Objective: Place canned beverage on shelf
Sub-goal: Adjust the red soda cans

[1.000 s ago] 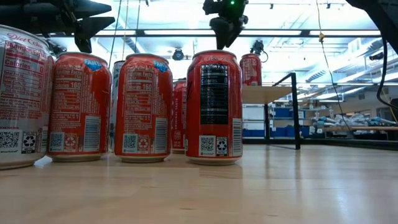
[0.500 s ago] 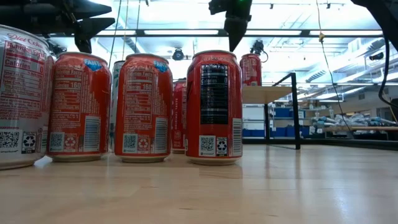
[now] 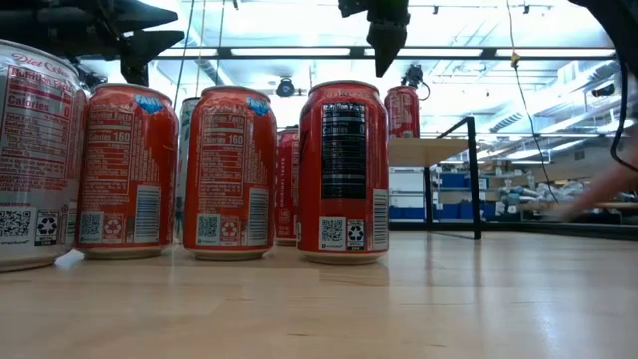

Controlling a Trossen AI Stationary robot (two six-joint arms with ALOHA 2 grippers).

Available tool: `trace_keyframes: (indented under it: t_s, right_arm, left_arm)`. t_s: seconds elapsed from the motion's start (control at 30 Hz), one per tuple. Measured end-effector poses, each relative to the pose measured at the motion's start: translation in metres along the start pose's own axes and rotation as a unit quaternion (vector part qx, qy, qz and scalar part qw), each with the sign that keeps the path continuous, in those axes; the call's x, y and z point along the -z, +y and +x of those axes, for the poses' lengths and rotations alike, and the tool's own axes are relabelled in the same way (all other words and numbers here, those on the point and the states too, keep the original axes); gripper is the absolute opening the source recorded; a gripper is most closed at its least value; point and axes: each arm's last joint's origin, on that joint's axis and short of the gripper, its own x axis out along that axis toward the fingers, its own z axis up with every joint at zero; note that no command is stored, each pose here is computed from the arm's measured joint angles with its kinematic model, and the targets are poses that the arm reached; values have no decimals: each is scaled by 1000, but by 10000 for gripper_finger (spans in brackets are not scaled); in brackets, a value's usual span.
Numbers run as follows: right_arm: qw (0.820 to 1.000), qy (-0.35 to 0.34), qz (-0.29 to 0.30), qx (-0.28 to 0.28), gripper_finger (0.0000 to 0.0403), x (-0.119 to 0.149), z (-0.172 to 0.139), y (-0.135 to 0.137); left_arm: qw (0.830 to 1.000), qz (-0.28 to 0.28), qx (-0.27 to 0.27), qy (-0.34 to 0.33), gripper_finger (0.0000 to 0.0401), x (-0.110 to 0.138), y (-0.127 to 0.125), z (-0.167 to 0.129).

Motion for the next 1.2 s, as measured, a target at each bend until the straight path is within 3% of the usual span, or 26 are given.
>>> trace_keyframes:
  t_s: [0.57, 0.73, 0.87, 1.2]
  right_arm:
    - [1000, -13, 25, 0, 368, 5, -10, -2]
    - [999, -12, 52, 0, 368, 26, -19, -8]
    - [995, -52, 82, 1, 368, 39, -22, -7]
    - [994, -70, 87, 14, 368, 74, 13, 14]
  left_arm:
    - [1000, -15, 21, 15, 156, 2, -1, 0]
    - [999, -19, 24, 24, 156, 4, -1, 0]
    - [999, -20, 29, 10, 156, 1, -2, 0]
    - [999, -26, 30, 8, 156, 0, -2, 0]
